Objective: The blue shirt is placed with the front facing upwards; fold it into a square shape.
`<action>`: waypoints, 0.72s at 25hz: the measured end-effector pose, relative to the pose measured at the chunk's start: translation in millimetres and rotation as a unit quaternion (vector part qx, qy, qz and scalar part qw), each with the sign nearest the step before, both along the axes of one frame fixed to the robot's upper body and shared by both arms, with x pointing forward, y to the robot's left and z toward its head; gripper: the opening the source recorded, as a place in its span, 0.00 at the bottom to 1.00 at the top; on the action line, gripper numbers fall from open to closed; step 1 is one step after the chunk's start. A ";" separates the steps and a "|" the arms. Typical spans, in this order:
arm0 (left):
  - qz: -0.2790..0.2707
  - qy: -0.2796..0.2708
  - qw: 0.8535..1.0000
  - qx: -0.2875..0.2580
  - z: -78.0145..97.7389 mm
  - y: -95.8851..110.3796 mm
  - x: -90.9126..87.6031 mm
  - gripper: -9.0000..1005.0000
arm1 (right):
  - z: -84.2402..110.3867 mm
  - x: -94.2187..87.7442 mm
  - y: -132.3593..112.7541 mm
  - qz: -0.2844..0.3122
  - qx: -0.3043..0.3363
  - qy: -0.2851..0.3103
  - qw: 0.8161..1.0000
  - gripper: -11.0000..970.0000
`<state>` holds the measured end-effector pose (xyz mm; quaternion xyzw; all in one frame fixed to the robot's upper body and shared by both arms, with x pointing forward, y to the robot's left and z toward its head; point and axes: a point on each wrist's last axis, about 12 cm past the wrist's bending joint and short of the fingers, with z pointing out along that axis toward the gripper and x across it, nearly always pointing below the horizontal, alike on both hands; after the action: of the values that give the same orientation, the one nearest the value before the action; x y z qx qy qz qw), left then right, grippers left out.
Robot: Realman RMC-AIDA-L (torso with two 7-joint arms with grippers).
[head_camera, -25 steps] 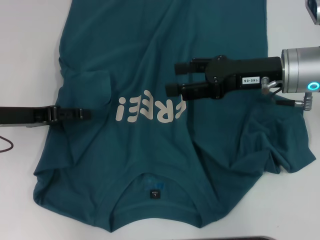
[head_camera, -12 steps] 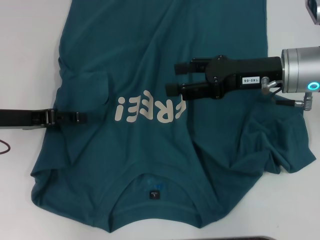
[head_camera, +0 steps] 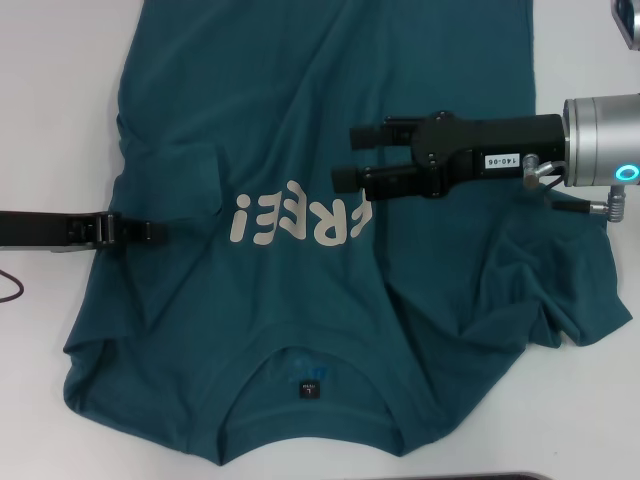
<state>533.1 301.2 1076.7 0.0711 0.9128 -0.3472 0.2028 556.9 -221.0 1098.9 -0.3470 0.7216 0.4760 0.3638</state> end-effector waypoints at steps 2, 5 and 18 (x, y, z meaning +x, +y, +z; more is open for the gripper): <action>0.000 0.001 1.000 0.000 -0.1 0.0 0.0 0.52 | 0.0 0.0 0.0 0.000 0.000 0.000 1.000 0.91; 0.000 0.002 1.000 0.000 0.1 0.1 -0.4 0.42 | 0.2 0.5 0.2 0.000 -0.001 -0.001 1.000 0.91; -0.041 0.013 0.997 -0.061 7.2 -15.2 -6.1 0.02 | 0.9 3.6 0.5 -0.007 -0.005 -0.005 1.000 0.91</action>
<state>527.0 286.0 1083.9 0.0910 0.8890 -0.4110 0.1803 560.5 -220.6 1099.9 -0.3462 0.7243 0.4680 0.3694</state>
